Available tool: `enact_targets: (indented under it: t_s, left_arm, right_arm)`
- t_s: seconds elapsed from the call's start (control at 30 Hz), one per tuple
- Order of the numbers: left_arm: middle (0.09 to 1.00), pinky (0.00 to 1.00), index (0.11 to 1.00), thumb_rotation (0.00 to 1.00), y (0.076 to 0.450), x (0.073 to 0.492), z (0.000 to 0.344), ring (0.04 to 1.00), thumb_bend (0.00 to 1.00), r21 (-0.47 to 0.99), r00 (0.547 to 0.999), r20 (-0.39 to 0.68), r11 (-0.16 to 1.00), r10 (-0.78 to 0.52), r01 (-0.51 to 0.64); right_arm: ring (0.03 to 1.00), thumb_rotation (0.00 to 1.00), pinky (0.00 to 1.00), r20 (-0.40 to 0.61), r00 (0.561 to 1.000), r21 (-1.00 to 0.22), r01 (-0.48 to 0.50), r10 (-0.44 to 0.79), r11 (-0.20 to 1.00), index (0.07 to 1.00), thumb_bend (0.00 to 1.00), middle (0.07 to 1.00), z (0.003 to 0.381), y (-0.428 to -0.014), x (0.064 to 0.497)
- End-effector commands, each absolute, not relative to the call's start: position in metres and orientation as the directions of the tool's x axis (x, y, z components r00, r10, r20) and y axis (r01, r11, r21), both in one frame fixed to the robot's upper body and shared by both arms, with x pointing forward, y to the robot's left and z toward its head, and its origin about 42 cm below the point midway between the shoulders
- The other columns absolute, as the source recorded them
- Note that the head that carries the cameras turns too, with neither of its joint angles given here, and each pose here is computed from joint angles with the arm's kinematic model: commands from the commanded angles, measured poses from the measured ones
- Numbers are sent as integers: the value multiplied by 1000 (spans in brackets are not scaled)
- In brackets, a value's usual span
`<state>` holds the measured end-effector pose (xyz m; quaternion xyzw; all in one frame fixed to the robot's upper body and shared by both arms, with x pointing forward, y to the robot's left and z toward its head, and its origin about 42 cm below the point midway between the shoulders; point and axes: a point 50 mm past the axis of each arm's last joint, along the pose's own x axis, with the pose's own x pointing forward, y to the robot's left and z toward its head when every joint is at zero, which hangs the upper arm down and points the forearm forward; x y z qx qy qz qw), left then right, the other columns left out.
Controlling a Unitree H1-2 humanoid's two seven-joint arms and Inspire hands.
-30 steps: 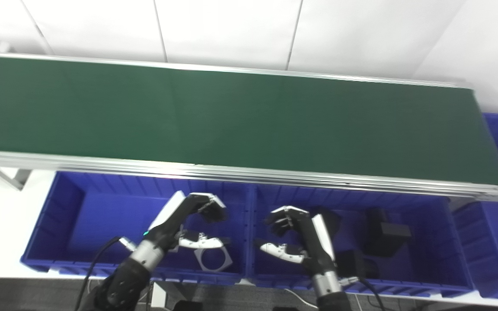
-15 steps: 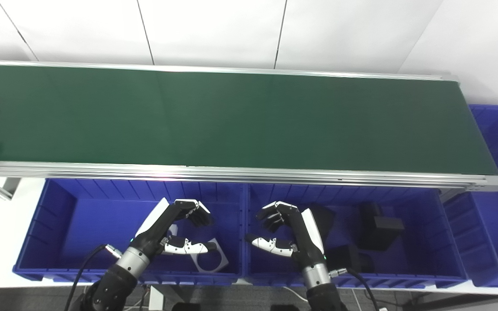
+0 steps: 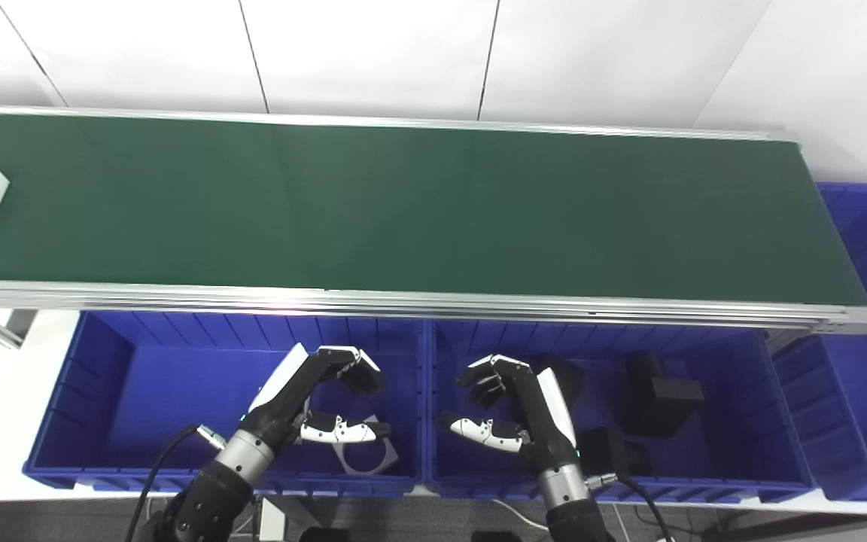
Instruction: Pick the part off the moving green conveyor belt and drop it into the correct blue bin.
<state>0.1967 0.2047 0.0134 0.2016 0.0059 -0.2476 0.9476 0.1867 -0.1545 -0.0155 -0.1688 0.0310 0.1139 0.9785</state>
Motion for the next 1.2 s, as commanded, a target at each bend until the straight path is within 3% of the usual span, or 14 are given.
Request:
enact_targets:
  t_s: [0.0,1.17]
  left_arm:
    - [560,523,493,53,203,201,22,553,521,395,886,-67,803,-460,447]
    - [556,520,493,52,200,200,19,549,521,395,885,-66,802,-461,447]
  right_arm:
    - [482,126,402,-14,972,-307,-225,233,925,489,519,561,-4,-151,192]
    - [485,126,401,-25,972,-292,-229,232,929,489,518,568,-5,-153,190]
